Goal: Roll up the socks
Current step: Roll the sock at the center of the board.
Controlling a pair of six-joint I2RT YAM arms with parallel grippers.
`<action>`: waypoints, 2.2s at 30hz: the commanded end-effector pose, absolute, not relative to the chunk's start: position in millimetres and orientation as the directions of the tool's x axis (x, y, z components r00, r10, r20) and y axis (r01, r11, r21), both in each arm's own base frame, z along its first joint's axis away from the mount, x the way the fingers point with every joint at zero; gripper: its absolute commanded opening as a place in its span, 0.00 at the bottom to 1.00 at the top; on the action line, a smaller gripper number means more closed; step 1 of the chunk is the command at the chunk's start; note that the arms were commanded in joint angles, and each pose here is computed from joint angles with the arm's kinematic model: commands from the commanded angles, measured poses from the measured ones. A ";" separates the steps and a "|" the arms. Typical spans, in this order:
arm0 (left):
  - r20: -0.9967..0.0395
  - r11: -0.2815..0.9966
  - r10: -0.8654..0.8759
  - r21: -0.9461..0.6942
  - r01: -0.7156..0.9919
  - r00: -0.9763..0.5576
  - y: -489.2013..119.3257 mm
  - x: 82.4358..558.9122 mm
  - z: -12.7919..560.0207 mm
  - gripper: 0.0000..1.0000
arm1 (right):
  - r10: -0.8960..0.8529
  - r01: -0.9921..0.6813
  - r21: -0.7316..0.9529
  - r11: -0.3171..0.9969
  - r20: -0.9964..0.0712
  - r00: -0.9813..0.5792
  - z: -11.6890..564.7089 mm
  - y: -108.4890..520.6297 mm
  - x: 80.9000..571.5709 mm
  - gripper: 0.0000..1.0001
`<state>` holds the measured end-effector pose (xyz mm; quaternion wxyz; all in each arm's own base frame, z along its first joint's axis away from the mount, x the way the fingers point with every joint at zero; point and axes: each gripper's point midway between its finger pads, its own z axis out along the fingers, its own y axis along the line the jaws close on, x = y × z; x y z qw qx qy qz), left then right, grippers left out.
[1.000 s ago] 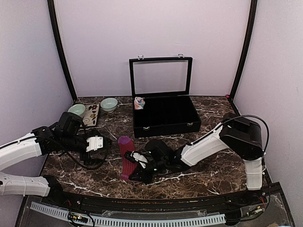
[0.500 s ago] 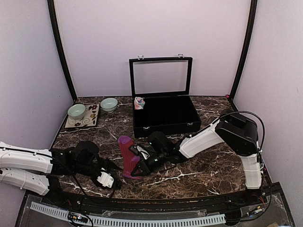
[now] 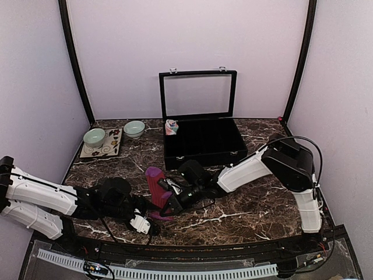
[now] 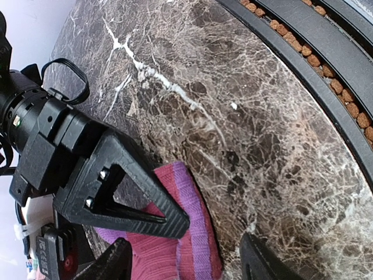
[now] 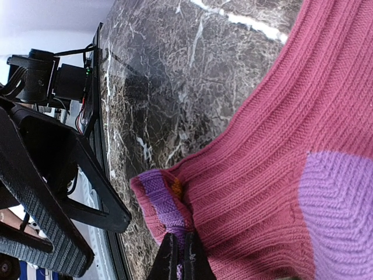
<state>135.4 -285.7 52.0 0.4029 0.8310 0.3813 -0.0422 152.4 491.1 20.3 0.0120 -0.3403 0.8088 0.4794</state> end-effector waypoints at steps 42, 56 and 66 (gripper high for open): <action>-0.442 -0.346 0.785 0.270 0.899 0.435 -263.6 124.9 19.5 0.00 | -0.458 -0.408 0.710 0.574 -0.135 -0.879 -50.7 447.5 151.2 0.17; -0.415 -0.262 0.844 0.233 0.936 0.340 -251.9 146.4 23.4 0.32 | -0.462 -0.398 0.710 0.581 -0.115 -0.879 -59.0 447.4 150.2 0.20; -0.397 -0.280 0.843 0.254 0.926 0.364 -255.7 152.9 14.4 0.33 | -0.446 -0.397 0.683 0.613 -0.115 -0.887 -64.2 439.7 152.0 0.19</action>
